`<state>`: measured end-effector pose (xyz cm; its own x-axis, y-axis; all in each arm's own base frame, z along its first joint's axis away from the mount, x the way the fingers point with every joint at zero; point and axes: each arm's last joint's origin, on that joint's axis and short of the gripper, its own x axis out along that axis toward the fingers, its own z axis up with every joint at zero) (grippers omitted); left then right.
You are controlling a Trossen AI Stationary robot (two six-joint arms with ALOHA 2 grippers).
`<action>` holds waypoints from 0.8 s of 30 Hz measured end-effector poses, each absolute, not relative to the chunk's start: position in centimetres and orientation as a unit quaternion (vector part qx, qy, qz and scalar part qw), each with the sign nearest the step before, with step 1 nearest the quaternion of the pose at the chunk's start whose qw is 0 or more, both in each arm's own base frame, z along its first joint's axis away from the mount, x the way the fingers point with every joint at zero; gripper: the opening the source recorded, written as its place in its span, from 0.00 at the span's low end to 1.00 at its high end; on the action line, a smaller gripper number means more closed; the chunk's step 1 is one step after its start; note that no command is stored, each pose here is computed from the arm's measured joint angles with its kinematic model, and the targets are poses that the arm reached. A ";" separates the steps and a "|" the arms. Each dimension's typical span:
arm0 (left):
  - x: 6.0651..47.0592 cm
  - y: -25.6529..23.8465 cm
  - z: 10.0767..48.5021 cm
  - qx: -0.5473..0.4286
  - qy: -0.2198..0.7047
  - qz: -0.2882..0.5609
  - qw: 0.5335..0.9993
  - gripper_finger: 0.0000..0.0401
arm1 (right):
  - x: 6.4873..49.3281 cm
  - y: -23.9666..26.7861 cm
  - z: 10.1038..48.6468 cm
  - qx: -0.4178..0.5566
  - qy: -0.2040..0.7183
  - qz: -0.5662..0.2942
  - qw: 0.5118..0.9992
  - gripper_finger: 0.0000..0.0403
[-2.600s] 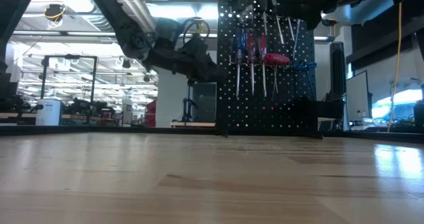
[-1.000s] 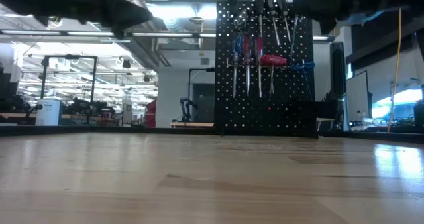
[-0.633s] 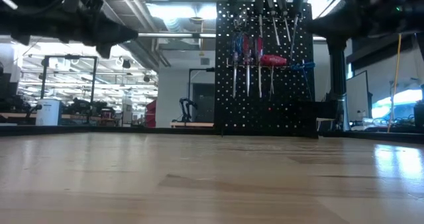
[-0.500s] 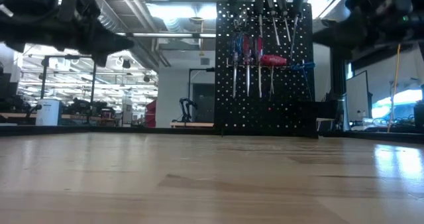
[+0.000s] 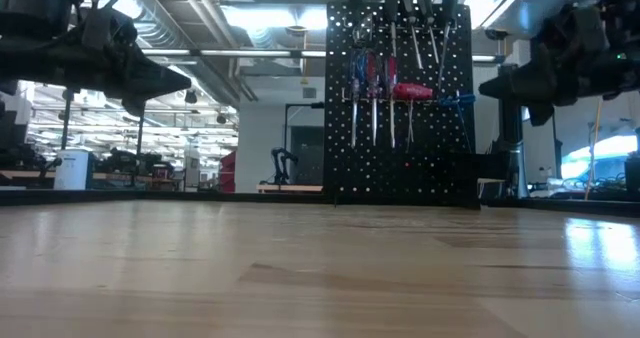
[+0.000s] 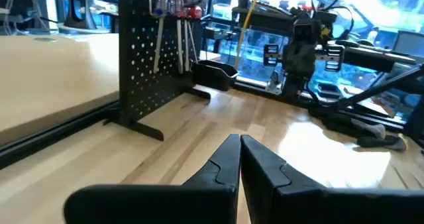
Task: Hang tools onto peg board
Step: Return to Home Position
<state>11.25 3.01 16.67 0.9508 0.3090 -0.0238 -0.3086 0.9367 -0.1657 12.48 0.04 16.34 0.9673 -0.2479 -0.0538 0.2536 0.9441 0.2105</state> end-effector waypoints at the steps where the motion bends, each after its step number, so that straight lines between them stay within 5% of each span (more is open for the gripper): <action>1: 11.2 2.9 16.6 -0.084 0.001 0.157 0.984 0.01 | 12.4 0.0 16.3 0.112 0.017 -0.128 0.985 0.02; 24: 9.5 1.8 17.1 -0.104 -0.044 0.171 0.979 0.01 | 9.7 0.4 17.1 0.142 -0.030 -0.025 0.989 0.02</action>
